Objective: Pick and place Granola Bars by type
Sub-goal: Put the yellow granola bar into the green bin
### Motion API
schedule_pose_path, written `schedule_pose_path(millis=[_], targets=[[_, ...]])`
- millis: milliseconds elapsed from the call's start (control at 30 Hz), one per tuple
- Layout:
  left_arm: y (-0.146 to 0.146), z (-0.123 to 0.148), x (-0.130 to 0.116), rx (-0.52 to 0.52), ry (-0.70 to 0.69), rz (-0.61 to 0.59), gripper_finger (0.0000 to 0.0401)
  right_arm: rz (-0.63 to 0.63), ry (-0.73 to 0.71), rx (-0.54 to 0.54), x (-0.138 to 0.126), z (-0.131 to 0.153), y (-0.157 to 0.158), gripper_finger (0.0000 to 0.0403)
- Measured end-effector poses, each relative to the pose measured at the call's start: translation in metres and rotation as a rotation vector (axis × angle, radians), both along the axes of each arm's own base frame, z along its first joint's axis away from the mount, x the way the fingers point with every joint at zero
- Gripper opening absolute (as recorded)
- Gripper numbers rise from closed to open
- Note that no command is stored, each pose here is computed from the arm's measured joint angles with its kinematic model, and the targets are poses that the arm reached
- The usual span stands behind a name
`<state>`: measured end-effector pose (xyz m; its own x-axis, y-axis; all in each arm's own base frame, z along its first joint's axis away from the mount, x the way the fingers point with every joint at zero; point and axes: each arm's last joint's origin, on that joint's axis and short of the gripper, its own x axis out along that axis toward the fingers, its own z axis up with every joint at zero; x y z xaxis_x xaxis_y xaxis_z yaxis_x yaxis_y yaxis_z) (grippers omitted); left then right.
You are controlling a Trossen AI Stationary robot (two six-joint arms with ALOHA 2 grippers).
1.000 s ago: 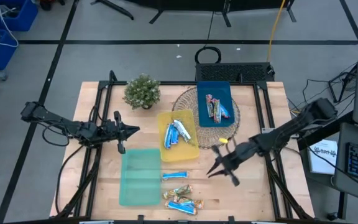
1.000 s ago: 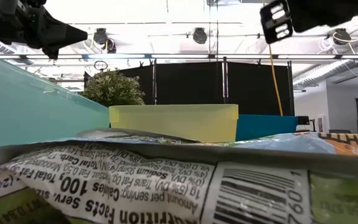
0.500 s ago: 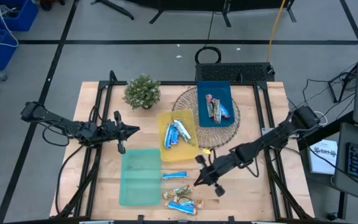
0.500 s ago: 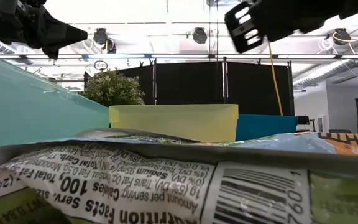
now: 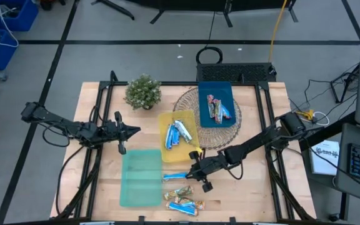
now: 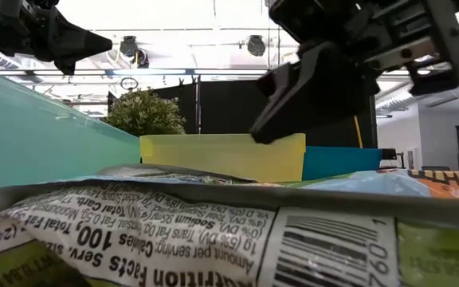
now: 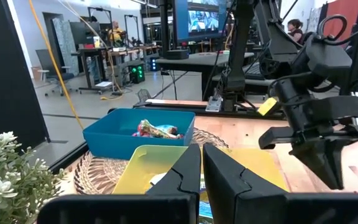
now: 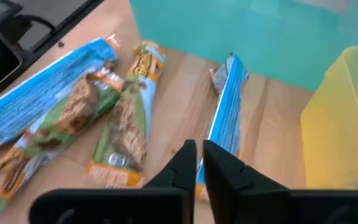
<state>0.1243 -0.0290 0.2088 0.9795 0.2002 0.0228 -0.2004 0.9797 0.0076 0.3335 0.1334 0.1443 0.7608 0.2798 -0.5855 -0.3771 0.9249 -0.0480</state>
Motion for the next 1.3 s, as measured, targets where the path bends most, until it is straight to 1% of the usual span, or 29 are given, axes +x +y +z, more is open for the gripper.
schedule_pose_path(millis=[100, 267, 333, 433, 500, 633, 800, 1167, 1300], targets=[[0.0, 0.0, 0.0, 0.0, 0.0, 0.0, 0.0026, 0.007, -0.003, -0.011, 0.002, -0.001, 0.0, 0.0064], [0.0, 0.0, 0.0, 0.0, 0.0, 0.0, 0.0026, 0.004, -0.01, -0.011, 0.003, 0.0, 0.0, 0.0144], [0.0, 0.0, 0.0, 0.0, 0.0, 0.0, 0.0026, -0.007, -0.002, 0.0, 0.004, -0.001, -0.001, 0.0169], [0.0, 0.0, 0.0, 0.0, 0.0, 0.0, 0.0026, -0.024, 0.01, 0.007, 0.005, -0.006, -0.002, 0.0195], [0.0, 0.0, 0.0, 0.0, -0.001, 0.0, 0.0026, -0.031, 0.023, 0.005, 0.007, -0.012, -0.003, 0.0203], [0.0, 0.0, 0.0, 0.0, -0.001, 0.0, 0.0026, -0.04, 0.056, -0.008, 0.009, -0.026, -0.005, 0.0207], [0.0, 0.0, 0.0, 0.0, -0.001, 0.0, 0.0026, -0.048, 0.04, -0.009, 0.01, -0.025, -0.006, 0.02], [0.0, 0.0, 0.0, 0.0, -0.001, 0.0, 0.0026, -0.066, 0.068, -0.016, 0.009, -0.027, -0.007, 0.0152], [0.0, 0.0, 0.0, 0.0, -0.001, 0.0, 0.0026, -0.066, 0.078, -0.02, 0.008, -0.028, -0.007, 0.0141]])
